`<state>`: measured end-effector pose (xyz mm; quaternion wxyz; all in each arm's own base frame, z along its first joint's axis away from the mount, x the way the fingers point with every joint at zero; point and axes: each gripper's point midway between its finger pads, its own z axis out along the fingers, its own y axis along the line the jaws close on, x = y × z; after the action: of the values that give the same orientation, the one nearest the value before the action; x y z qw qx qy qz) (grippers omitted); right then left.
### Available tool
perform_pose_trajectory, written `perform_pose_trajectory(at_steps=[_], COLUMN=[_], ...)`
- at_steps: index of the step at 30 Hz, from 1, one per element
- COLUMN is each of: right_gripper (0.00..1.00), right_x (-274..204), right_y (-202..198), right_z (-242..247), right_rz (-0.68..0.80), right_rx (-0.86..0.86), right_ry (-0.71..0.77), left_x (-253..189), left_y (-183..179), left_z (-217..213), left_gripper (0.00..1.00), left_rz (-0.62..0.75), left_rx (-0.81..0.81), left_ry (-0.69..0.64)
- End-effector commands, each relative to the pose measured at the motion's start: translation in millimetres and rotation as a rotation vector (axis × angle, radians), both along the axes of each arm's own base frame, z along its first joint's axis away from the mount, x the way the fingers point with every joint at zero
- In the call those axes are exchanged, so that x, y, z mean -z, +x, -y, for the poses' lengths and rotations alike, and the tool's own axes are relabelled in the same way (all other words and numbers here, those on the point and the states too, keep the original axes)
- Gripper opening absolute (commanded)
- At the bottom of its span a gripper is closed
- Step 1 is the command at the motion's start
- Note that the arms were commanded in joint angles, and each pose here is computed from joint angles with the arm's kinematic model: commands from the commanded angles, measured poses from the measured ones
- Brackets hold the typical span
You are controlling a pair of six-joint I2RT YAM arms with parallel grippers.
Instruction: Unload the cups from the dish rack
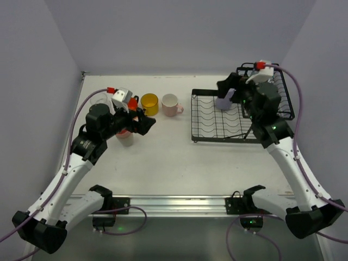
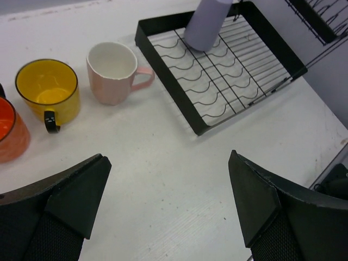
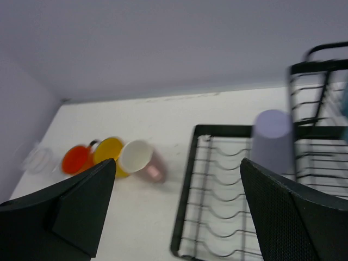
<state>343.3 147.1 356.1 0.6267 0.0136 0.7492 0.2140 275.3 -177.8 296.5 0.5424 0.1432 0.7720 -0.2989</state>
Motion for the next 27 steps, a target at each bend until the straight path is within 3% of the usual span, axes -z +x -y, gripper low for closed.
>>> perform_pose_trajectory(at_steps=[1,5,10,20,27], right_gripper=[0.99,0.99,0.99,0.99,0.99], right_x=[-26,-43,-22,26,45], right_y=[23,51,100,170,183], right_z=[86,146,189,205,210], right_rz=[0.005,0.005,-0.089,-0.221,-0.260], right_rx=[0.318,0.540,0.663,0.642,0.666], right_ry=[-0.123,-0.189,-0.273,-0.304,-0.330], left_x=[-10,4,0,4,8], left_y=[-16,-16,-26,-36,-34], left_z=[15,15,15,26,26], left_gripper=[1.00,1.00,1.00,1.00,1.00], left_rz=[0.100,0.087,0.098,0.101,0.091], left_rx=[0.130,0.132,0.148,0.185,0.180], left_ry=[-0.037,-0.031,-0.033,-0.018,-0.007])
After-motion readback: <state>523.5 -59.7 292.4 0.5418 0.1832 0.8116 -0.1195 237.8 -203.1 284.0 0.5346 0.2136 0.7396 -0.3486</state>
